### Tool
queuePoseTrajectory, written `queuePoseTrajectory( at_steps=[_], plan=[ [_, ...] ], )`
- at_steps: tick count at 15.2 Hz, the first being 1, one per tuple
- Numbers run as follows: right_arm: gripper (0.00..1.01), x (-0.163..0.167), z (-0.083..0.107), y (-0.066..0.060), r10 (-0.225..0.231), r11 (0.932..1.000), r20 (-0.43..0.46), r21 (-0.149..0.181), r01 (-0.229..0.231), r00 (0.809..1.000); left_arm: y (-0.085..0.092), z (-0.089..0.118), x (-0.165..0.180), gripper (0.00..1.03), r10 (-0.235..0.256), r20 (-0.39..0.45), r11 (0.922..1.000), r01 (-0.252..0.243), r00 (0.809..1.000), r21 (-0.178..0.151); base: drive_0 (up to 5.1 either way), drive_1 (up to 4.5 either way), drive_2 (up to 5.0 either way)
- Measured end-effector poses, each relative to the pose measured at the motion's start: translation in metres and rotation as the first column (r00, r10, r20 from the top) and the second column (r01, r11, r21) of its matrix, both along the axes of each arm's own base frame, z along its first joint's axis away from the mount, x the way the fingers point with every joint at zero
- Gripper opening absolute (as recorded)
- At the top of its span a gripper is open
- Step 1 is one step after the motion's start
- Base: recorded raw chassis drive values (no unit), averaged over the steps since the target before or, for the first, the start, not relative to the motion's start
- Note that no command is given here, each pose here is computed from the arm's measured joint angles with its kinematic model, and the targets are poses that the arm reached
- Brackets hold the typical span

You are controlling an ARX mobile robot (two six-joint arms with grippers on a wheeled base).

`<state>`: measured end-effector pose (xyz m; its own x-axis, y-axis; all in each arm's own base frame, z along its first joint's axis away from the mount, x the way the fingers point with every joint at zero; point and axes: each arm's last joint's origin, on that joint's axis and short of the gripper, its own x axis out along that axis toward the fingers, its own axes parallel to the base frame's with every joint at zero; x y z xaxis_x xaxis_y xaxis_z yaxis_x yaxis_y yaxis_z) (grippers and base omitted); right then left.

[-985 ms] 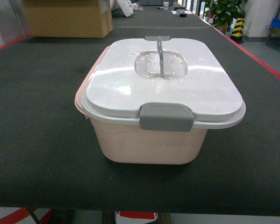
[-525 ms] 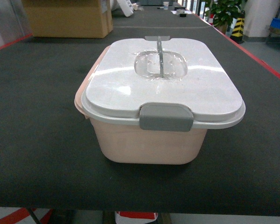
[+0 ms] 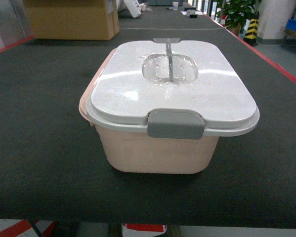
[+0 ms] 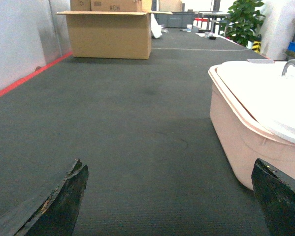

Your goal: Pick capacitor and pack into box

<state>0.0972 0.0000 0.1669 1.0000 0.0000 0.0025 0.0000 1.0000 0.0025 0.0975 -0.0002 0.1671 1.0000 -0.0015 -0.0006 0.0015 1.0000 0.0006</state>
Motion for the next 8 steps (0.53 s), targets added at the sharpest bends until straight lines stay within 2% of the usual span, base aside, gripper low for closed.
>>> queuePoseTrajectory(
  at_steps=[8],
  plan=[
    [0.98,0.0000,0.0000,0.0000,0.000,1.0000,0.000,0.000,0.000,1.000,0.0000,0.0000,0.0000,0.98,0.000,0.000,1.0000,0.000,1.000,0.000,0.0,0.00,0.0]
  ],
)
